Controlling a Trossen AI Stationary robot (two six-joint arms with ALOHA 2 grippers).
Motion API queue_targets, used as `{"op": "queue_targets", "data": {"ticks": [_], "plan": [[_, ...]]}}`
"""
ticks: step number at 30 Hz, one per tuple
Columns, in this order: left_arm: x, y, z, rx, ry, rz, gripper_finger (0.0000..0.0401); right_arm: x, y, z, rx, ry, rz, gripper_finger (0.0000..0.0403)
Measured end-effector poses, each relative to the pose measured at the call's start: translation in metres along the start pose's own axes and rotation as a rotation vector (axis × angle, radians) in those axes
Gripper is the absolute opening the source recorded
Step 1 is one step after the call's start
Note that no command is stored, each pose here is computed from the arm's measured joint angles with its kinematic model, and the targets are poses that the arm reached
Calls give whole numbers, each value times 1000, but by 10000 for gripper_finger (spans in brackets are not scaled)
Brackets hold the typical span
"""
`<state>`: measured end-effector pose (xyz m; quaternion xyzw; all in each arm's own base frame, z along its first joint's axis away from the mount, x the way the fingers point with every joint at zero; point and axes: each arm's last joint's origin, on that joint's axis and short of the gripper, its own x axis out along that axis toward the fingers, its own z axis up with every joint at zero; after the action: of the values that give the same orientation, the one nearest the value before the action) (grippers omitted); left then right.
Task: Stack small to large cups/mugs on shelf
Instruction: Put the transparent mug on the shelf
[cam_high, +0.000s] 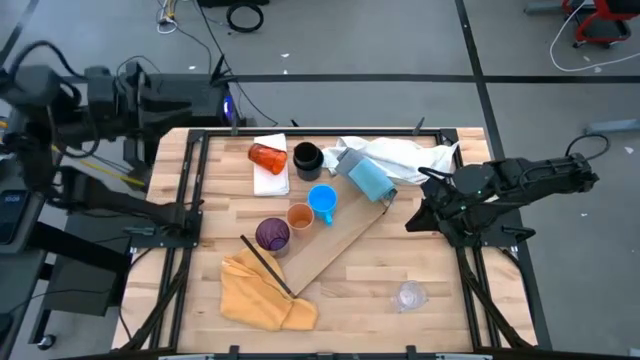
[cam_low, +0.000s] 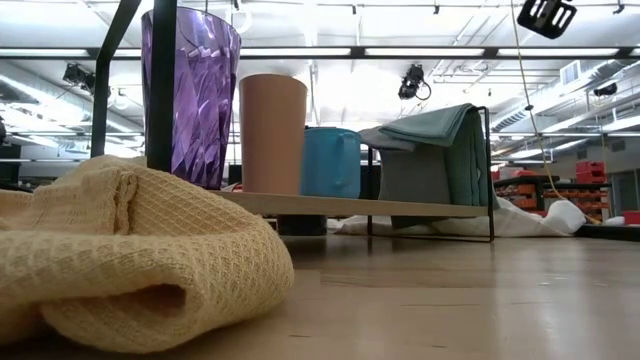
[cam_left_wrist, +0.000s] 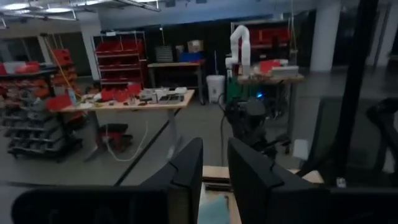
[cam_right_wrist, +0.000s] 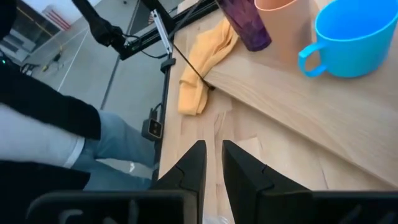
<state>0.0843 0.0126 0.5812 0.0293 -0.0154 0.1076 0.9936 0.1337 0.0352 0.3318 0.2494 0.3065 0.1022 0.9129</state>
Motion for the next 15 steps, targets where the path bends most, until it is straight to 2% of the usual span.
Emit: {"op": "queue_targets", "data": {"ticks": [3,5,8,11,15], "plan": [[-8,-1,-26,-46,-37,1,83,1,0,0,-3,-3,-6,58],[-6,-2,-47,-78,-119,-7,80,1,-1,1,2,-15,-25,57],[6,-8,-85,-122,-239,-77,75,1,-1,2,4,-30,-45,58],[25,-13,-128,-164,-232,-105,71,1,0,3,53,-42,-28,58],[39,-16,-159,-193,-190,-109,71,1,3,1,195,12,46,57]]}}
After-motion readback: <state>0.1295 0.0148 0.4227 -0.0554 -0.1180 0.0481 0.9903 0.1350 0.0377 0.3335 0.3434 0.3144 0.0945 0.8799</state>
